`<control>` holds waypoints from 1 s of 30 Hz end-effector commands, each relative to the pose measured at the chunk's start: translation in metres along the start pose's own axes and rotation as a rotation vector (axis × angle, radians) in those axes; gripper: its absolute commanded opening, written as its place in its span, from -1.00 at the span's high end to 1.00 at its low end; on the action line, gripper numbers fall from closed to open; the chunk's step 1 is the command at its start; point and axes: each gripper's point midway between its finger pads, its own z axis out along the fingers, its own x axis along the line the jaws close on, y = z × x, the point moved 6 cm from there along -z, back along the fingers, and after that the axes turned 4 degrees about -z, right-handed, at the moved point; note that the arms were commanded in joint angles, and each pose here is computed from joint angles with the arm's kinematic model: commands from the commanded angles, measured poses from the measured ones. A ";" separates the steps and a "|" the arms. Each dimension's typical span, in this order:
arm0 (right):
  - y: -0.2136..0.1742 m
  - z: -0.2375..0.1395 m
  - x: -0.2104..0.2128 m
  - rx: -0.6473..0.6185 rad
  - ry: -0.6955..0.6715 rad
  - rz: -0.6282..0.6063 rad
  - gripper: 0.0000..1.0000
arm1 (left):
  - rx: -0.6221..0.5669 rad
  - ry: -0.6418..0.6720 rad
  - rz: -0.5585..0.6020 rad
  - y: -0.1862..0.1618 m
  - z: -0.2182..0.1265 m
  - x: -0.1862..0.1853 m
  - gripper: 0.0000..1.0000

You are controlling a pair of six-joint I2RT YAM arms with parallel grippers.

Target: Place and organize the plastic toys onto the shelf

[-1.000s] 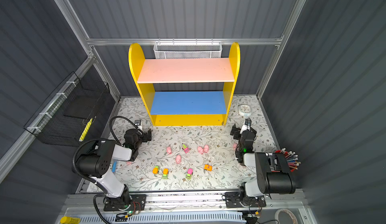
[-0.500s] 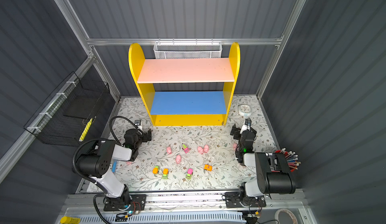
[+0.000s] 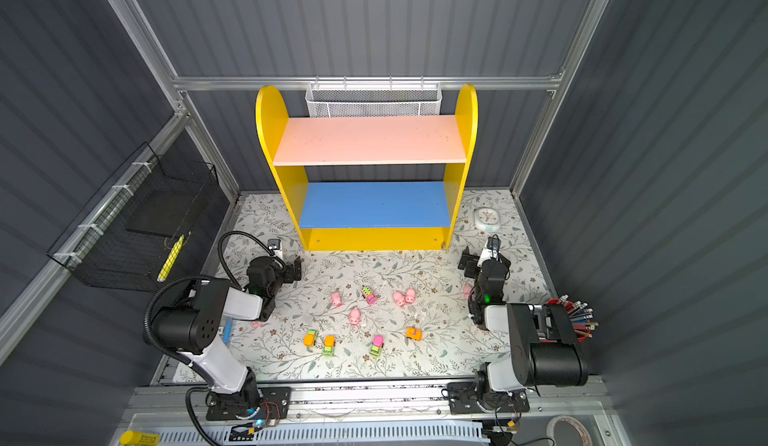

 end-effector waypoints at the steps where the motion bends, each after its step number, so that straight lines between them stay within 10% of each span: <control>1: 0.010 -0.009 0.000 -0.062 -0.038 -0.009 -0.98 | -0.027 -0.006 0.012 0.005 -0.001 0.001 -0.99; 30: 0.056 -0.066 0.009 0.107 -0.066 0.055 -0.98 | -0.023 0.019 0.021 0.067 -0.027 -0.016 -0.99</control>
